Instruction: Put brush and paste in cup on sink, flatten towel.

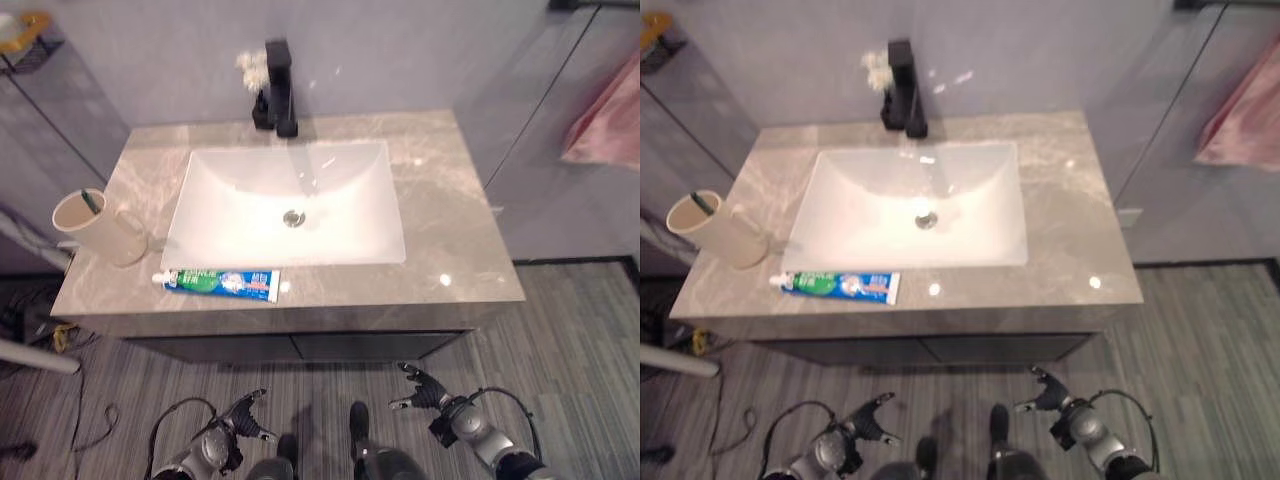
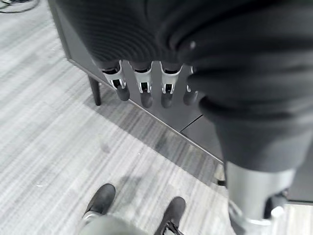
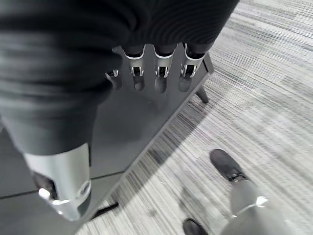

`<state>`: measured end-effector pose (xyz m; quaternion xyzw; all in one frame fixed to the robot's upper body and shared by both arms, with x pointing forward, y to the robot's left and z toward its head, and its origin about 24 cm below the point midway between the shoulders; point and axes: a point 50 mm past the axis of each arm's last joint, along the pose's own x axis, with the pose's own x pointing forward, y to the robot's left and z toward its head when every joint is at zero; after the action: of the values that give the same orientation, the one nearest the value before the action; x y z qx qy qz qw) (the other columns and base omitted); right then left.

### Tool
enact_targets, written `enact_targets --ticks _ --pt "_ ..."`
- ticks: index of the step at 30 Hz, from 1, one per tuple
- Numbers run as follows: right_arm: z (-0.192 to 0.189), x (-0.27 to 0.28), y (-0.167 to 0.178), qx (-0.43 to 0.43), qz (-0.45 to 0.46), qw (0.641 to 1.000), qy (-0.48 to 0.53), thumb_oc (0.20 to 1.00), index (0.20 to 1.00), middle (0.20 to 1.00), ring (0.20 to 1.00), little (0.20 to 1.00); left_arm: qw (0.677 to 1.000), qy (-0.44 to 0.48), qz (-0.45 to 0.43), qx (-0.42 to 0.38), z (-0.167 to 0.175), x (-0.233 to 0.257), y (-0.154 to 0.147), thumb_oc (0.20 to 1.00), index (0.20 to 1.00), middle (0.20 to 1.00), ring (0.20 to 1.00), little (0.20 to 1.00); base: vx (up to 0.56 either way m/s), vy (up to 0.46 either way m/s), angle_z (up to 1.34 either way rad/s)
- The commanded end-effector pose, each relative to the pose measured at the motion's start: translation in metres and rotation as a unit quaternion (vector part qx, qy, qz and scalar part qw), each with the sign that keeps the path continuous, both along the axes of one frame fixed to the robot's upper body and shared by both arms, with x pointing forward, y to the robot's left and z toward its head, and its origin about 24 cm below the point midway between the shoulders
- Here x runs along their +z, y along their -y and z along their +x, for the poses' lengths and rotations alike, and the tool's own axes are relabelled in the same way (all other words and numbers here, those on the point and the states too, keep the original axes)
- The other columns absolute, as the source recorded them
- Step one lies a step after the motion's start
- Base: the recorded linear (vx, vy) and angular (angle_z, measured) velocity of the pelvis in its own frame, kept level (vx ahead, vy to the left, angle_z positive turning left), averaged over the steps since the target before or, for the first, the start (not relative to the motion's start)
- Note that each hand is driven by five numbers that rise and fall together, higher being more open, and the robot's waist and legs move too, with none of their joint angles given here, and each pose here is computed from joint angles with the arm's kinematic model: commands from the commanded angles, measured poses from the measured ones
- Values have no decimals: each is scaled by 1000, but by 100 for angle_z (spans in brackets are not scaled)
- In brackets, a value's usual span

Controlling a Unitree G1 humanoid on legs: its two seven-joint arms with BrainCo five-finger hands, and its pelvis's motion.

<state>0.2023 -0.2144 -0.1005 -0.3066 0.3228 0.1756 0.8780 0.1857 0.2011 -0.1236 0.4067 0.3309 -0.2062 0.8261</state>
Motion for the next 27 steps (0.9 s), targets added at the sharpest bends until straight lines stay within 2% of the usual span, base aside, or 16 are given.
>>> enact_targets --ticks 1,5,12,23,24,27 --pt "6 3 -2 -5 1 1000 22 1000 1000 1000 1000 1000 999 22 18 36 0 2 -15 1000 1000 1000 1000 1000 60 113 20" --pt "-5 -7 3 -29 0 1000 -5 1000 1000 1000 1000 1000 999 15 32 26 -4 0 -16 1000 1000 1000 1000 1000 85 136 -25" --pt "-5 -10 -3 2 -19 1000 -10 1000 1000 1000 1000 1000 999 32 27 23 -5 6 -26 1000 1000 1000 1000 1000 49 146 -7" --pt "-17 -21 6 -46 -25 998 -43 1000 1000 1000 1000 1000 997 77 23 -7 -8 24 -44 1000 1000 1000 1000 1000 -3 37 12" --pt "-19 -21 14 -78 -12 996 -40 1000 1000 1000 1000 1000 992 92 33 -83 -16 39 -52 1000 1000 1000 1000 1000 23 -18 31" --pt "-23 -22 18 -103 4 994 -43 1000 1000 1000 1000 1000 988 103 39 -113 -17 55 -61 1000 1000 1000 1000 1000 3 -12 29"
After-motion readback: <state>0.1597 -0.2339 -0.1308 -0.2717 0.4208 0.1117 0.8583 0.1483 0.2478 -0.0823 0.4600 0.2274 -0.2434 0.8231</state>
